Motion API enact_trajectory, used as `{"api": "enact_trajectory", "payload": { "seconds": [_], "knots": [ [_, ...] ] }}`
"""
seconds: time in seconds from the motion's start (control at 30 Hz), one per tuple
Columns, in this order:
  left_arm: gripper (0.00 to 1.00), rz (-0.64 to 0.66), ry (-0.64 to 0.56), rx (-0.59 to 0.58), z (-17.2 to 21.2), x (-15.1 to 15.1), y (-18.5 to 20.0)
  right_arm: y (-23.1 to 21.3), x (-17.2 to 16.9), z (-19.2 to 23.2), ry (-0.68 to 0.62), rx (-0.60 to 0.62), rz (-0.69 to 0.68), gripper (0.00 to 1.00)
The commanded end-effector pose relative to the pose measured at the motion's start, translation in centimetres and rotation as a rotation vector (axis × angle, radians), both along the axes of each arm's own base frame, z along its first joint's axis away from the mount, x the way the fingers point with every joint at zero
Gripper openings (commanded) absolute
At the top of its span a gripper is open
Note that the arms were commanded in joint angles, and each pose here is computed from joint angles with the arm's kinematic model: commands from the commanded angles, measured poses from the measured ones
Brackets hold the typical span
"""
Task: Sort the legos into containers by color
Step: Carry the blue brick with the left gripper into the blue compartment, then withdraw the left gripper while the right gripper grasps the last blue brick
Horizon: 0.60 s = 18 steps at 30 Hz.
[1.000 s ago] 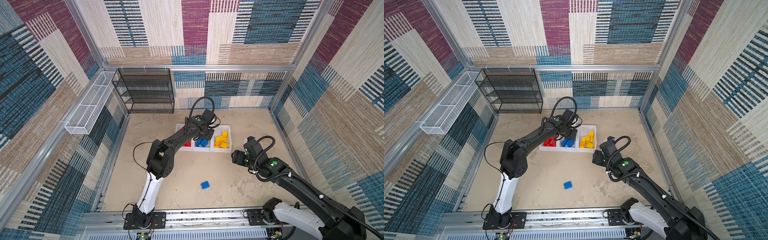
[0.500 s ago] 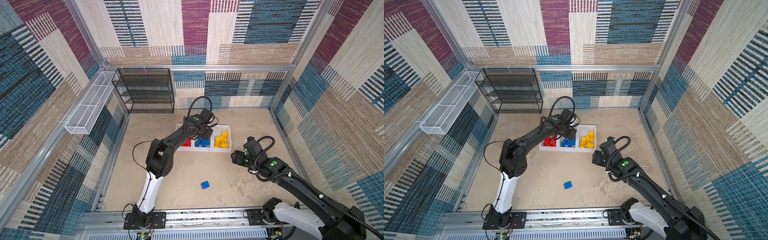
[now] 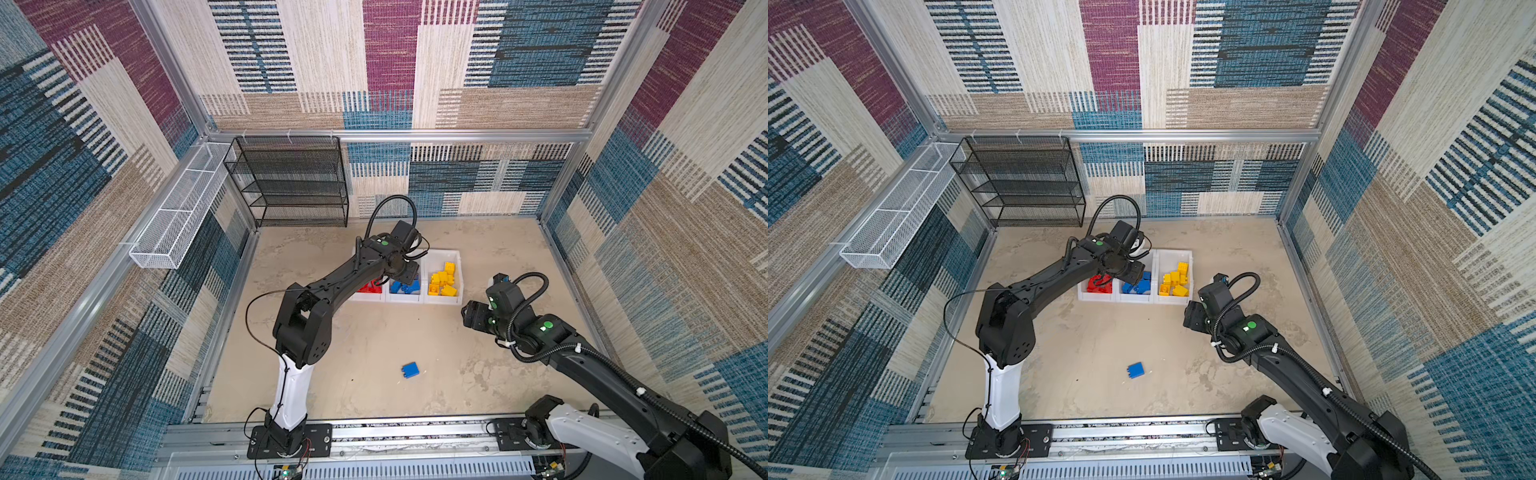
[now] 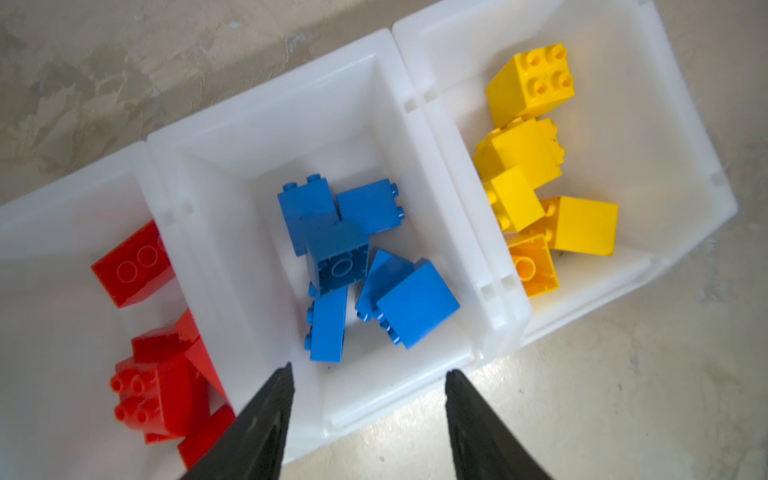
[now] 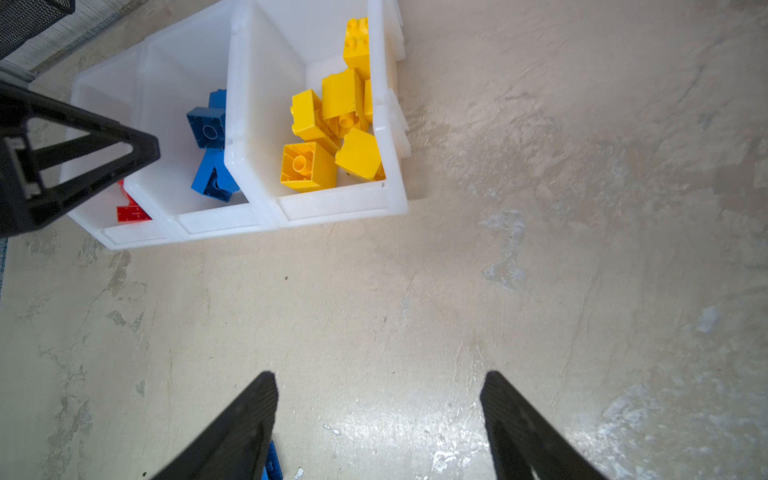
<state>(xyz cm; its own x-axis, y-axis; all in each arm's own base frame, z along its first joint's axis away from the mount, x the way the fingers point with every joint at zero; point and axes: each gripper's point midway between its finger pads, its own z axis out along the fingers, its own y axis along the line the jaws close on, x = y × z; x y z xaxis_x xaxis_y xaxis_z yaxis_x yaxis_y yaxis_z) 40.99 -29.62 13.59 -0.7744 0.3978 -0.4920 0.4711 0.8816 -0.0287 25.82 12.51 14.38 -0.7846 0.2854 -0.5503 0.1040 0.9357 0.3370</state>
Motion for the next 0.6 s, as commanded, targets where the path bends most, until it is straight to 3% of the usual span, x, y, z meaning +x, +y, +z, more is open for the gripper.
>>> {"api": "enact_trajectory", "payload": {
  "seconds": [0.0,0.3,0.57],
  "knots": [
    [0.62,0.042,-0.043,-0.049,1.4,-0.5,0.6,0.2,0.0,-0.7,0.012,-0.004,0.009,0.78],
    [0.62,0.152,-0.06,-0.114,1.4,-6.4,5.6,2.9,-2.0,-4.4,0.103,-0.029,0.093,0.75],
    [0.62,0.289,-0.033,-0.128,-0.8,-11.2,10.3,10.1,-3.8,-6.8,0.166,-0.091,0.274,0.76]
  ]
}}
